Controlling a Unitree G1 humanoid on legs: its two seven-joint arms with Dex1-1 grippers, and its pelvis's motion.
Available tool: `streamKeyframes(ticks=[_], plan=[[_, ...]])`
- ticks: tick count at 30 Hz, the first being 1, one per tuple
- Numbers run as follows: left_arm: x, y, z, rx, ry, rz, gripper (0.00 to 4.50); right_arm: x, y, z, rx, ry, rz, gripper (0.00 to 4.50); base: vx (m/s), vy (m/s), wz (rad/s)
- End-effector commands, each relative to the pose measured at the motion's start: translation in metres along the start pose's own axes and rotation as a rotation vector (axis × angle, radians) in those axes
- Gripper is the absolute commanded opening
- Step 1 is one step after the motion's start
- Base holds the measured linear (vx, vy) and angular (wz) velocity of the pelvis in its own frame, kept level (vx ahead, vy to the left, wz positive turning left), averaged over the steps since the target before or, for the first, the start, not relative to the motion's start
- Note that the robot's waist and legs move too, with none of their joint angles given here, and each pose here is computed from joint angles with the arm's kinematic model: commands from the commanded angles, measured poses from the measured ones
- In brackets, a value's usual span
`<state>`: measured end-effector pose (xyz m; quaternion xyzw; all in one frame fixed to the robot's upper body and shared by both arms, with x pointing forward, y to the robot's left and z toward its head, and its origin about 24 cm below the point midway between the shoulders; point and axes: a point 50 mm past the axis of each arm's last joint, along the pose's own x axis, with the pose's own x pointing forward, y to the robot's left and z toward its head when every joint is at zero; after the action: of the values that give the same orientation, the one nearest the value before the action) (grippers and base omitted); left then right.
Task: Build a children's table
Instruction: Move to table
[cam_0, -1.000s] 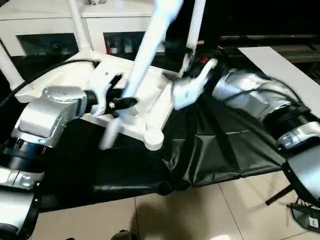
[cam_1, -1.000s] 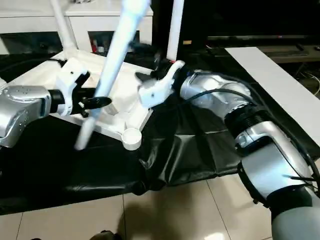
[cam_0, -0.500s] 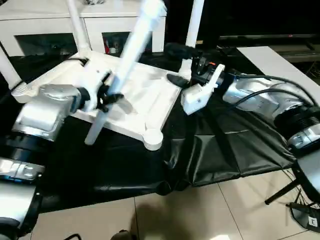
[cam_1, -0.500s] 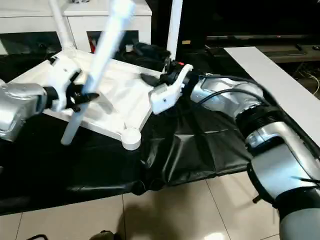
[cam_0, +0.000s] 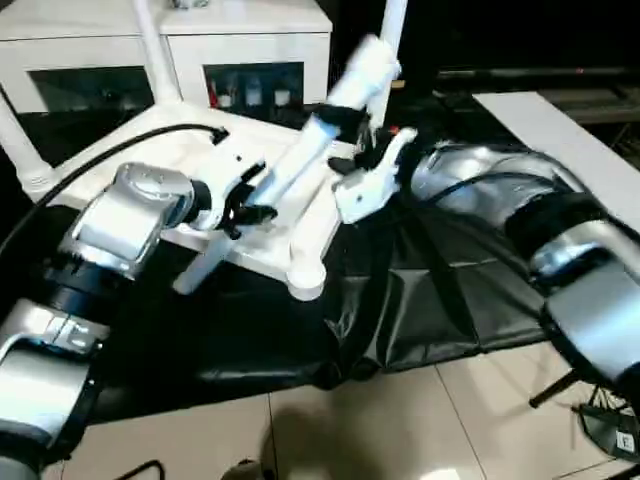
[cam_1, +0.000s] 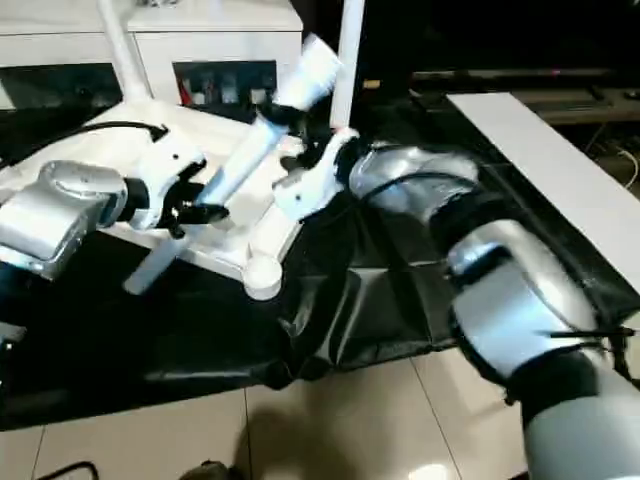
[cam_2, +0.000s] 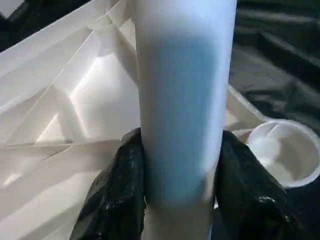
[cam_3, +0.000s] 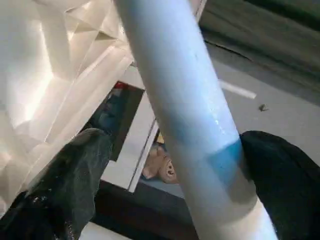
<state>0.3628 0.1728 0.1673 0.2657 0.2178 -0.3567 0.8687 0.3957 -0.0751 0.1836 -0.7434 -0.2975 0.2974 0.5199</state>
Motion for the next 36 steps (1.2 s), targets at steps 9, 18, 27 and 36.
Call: streamKeyframes(ticks=[9,18,27,36], plan=[[-0.017,0.002,0.016,0.153,0.041,-0.016,1.67,-0.007,0.011,-0.020,-0.001,0.145,0.113,3.36,0.000,0.000,0.00],[-0.021,0.002,0.028,0.160,0.005,-0.019,1.67,-0.006,0.017,-0.019,0.035,0.153,0.138,2.63,0.000,0.000,0.00],[-0.023,-0.004,0.034,0.176,-0.025,-0.060,1.67,-0.007,0.019,-0.018,0.094,0.150,0.139,1.95,0.000,0.000,0.00],[-0.030,0.006,0.041,0.124,-0.114,-0.007,2.43,-0.012,0.028,-0.019,0.147,0.165,0.145,1.88,0.000,0.000,0.00]])
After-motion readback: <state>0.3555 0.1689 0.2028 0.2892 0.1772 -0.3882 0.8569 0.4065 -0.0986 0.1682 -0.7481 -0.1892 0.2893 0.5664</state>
